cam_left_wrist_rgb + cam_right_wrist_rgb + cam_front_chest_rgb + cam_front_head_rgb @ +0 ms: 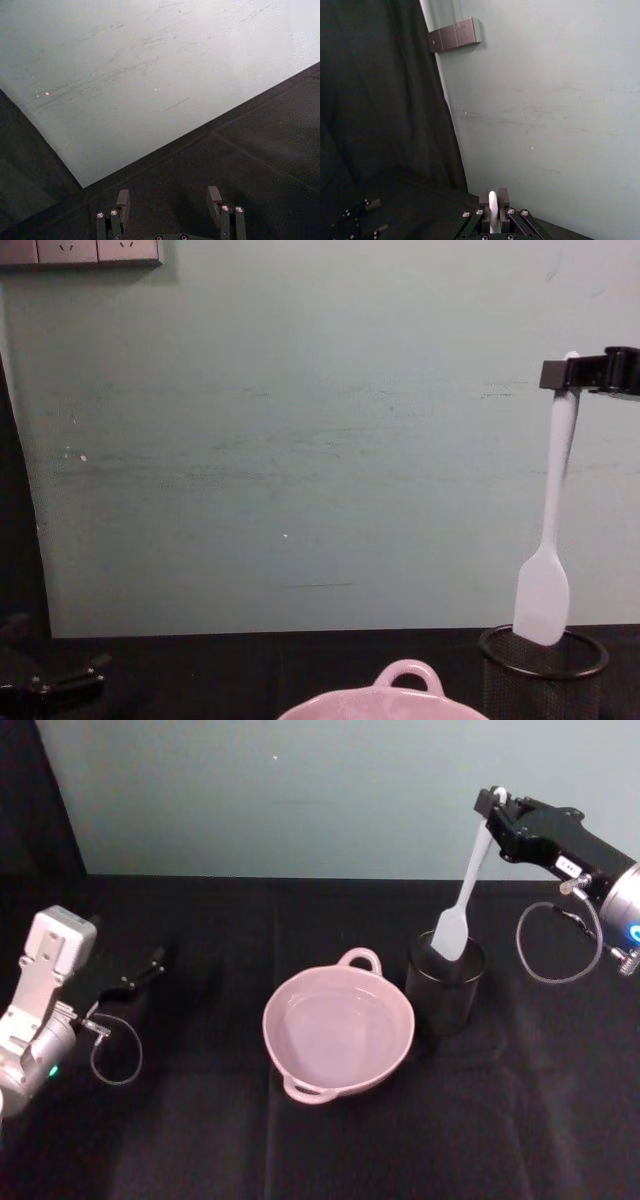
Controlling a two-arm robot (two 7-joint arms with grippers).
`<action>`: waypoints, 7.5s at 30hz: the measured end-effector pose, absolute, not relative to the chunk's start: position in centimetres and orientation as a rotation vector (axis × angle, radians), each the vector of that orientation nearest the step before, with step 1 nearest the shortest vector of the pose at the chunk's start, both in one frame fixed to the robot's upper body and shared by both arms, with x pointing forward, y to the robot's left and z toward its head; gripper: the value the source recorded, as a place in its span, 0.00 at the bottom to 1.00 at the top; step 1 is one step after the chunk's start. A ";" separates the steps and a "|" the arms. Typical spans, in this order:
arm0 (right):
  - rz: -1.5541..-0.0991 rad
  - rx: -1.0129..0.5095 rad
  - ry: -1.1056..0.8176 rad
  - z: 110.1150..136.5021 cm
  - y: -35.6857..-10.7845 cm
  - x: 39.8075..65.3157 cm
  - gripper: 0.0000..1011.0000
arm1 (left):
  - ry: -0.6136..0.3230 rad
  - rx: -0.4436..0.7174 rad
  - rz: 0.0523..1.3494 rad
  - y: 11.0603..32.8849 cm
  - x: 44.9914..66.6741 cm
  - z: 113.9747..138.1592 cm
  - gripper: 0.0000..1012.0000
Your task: Use the one hand to pick up the spoon and stir the clear water in the bowl.
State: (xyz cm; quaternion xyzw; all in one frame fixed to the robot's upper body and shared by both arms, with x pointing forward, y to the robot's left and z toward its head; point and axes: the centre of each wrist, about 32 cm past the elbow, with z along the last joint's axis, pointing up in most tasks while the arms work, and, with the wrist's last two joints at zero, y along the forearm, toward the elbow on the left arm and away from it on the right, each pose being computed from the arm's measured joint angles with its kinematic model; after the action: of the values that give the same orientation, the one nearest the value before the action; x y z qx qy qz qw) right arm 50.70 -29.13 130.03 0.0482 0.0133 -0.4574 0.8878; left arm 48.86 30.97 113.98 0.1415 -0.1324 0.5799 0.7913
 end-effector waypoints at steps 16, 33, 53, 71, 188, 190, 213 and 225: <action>-0.952 0.101 0.030 130.0 -29.2 50.7 0.11 | -0.285 0.304 1.248 31.0 48.9 114.0 1.00; -0.933 0.112 0.037 129.8 -28.3 50.8 0.11 | -0.285 0.305 1.248 31.0 48.9 114.0 1.00; -0.671 0.054 0.040 127.0 -19.5 52.7 0.11 | -0.285 0.304 1.248 31.0 48.9 114.0 1.00; -0.639 0.007 0.051 123.0 -17.9 51.7 0.11 | -0.285 0.304 1.248 31.0 48.9 114.0 1.00; -0.728 0.024 0.006 121.2 -17.3 52.1 0.11 | -0.285 0.305 1.248 31.0 48.9 114.0 1.00; -0.748 0.027 0.010 121.1 -17.7 52.3 0.11 | -0.285 0.304 1.248 31.0 48.9 114.0 1.00; -0.856 -0.003 -0.027 122.2 -21.9 50.4 0.11 | -0.285 0.305 1.248 31.0 48.9 114.0 1.00; -0.717 -0.041 -0.027 122.2 -18.8 48.6 0.11 | -0.285 0.304 1.248 31.0 48.9 114.0 1.00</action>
State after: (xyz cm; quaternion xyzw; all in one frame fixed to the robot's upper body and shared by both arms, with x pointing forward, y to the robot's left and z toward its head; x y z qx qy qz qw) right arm 48.60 -18.83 122.23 -0.0200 -0.0132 -0.3509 0.9361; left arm 48.86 30.97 113.98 0.1415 -0.1325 0.5799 0.7913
